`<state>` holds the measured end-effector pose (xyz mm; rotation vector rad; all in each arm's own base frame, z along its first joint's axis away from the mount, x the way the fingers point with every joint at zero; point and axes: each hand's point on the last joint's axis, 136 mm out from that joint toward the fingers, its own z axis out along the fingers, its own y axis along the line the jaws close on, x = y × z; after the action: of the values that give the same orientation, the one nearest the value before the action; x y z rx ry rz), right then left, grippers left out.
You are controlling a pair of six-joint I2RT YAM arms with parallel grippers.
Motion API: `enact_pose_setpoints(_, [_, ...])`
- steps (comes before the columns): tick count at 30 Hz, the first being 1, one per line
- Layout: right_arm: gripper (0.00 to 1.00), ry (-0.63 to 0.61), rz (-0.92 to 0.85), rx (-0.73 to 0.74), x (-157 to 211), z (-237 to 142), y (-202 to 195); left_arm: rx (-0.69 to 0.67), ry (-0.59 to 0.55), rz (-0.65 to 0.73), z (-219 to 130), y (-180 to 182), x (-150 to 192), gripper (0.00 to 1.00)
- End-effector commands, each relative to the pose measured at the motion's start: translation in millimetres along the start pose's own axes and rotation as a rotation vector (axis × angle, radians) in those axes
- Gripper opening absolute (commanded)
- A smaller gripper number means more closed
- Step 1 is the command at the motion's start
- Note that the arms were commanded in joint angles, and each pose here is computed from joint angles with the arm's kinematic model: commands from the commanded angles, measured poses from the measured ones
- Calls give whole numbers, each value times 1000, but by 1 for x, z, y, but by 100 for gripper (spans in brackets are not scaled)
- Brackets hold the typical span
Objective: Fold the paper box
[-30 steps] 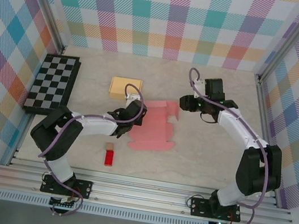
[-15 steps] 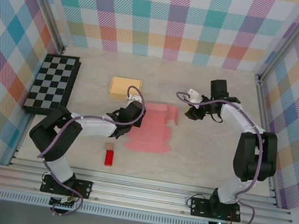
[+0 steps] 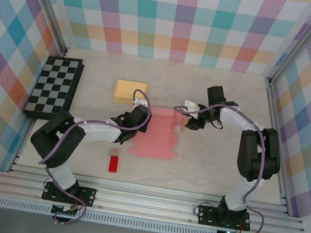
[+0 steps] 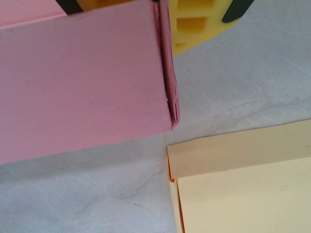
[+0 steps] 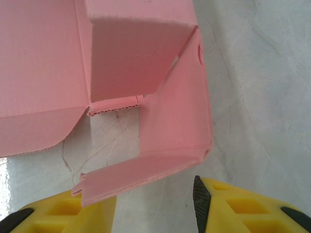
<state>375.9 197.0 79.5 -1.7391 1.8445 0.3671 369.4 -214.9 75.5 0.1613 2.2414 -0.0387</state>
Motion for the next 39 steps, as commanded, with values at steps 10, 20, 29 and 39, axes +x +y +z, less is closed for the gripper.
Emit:
enact_pose_setpoints(10, [48, -83, -13, -61, -34, 9, 6, 34, 58, 41, 1, -9, 13, 0])
enact_pose_setpoints(20, [47, -86, -1, -83, -41, 9, 19, 7, 52, 32, 1, -5, 10, 0])
enact_pose_setpoints(29, [46, -76, 117, -25, -51, 15, 17, -13, 61, -8, 3, -3, 12, 0])
enact_pose_setpoints(39, [42, -35, 396, 131, -58, 27, -5, -16, 70, -94, -1, -4, 7, 0])
